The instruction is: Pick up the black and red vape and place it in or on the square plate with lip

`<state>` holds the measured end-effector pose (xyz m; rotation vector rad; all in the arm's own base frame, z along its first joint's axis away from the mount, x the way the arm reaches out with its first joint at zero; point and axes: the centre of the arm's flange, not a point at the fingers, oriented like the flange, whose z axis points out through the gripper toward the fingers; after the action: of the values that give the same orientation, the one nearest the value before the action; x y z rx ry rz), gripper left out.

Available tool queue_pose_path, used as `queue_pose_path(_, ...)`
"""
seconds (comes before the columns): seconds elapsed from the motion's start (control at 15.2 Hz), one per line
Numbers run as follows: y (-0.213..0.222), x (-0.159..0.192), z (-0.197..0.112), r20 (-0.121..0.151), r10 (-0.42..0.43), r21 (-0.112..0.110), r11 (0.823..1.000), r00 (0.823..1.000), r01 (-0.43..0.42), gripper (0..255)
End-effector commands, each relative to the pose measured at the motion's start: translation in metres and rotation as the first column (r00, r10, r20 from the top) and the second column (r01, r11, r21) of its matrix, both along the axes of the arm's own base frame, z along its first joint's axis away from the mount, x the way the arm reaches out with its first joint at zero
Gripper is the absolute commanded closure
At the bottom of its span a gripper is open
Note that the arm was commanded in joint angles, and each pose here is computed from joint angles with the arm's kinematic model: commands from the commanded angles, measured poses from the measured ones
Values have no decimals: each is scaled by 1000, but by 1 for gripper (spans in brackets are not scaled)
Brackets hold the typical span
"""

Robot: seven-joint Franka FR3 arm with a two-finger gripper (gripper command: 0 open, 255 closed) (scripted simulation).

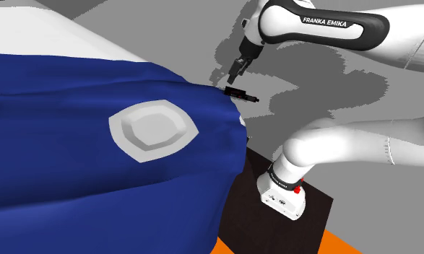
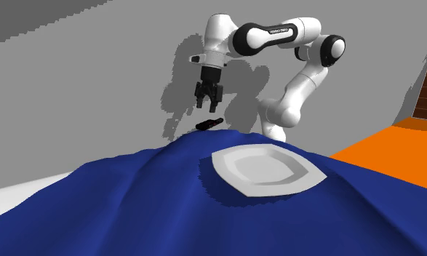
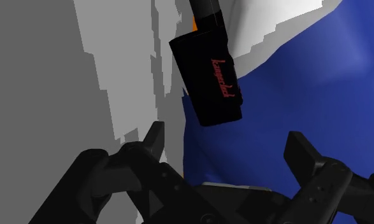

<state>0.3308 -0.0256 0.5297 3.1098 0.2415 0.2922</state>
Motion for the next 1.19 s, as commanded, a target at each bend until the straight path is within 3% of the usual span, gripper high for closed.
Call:
queue_pose_path(0.0,-39,-10,-59,-232,-58,53,996,971,72,0)
queue_pose_path(0.07,-41,-26,-50,-232,-56,57,996,971,71,255)
queue_pose_path(0.2,-49,-32,-35,-230,-55,62,996,972,71,255)
queue_pose_path(0.26,-56,-46,-44,-230,-50,69,995,972,68,255)
queue_pose_path(0.33,-55,-38,-48,-230,-52,66,995,972,69,255)
queue_pose_path(0.59,-62,-45,-36,-230,-49,69,995,972,66,255)
queue_pose_path(0.66,-7,-19,-13,-102,54,-82,995,993,-63,255)
queue_pose_path(0.73,-7,-19,-13,-102,54,-82,995,993,-63,0)
queue_pose_path(0.86,-43,-14,-20,-219,114,44,993,969,-107,0)
queue_pose_path(1.12,-42,-15,-41,-219,114,44,993,969,-107,0)
